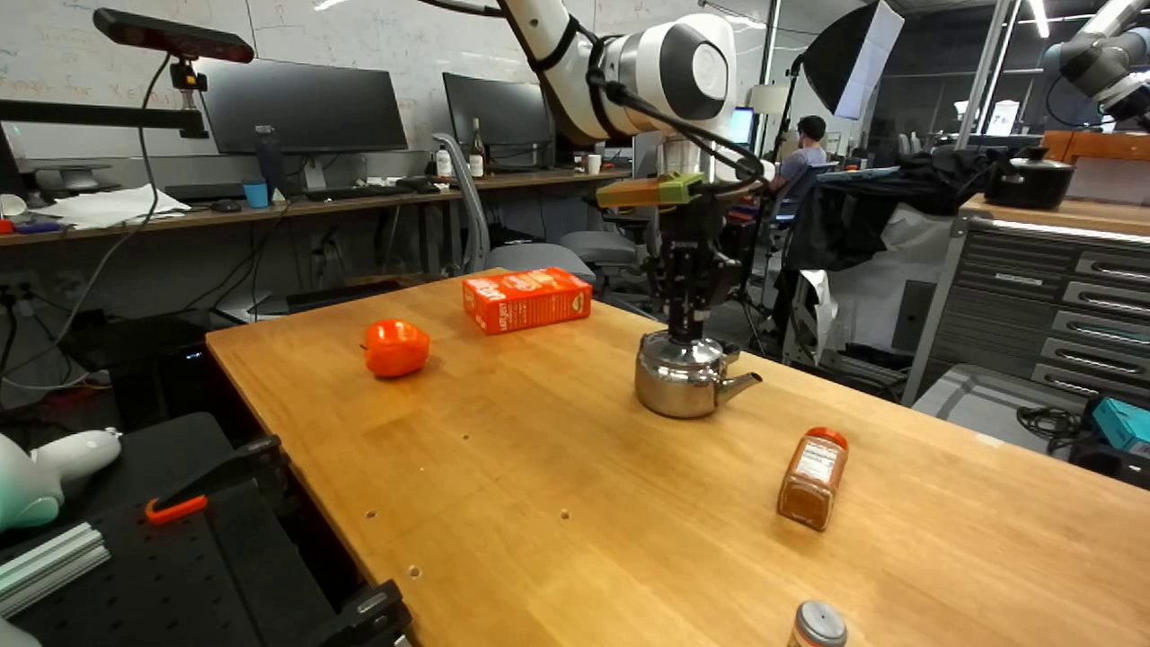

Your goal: Take the lid and put it on the teapot

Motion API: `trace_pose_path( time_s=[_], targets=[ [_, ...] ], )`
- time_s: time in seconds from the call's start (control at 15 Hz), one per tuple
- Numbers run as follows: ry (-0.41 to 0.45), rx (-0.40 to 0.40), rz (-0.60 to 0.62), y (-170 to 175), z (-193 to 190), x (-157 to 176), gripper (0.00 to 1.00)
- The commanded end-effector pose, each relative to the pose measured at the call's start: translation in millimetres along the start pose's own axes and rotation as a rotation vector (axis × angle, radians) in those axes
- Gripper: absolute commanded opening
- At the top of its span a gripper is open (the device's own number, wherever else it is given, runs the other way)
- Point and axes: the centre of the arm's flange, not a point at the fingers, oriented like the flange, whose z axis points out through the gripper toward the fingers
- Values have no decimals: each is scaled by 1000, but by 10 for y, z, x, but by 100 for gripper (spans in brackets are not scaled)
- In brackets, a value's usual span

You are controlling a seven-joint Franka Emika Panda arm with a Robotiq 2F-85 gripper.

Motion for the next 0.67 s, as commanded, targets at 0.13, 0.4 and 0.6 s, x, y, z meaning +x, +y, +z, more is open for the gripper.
trace_pose_path(
  time_s=[0.13,0.4,0.6],
  targets=[
    [-19,10,-2,-50,49,28,55],
    [5,13,-8,-26,-53,-76,85],
    [35,27,-22,-1,-165,-239,100]
  ],
)
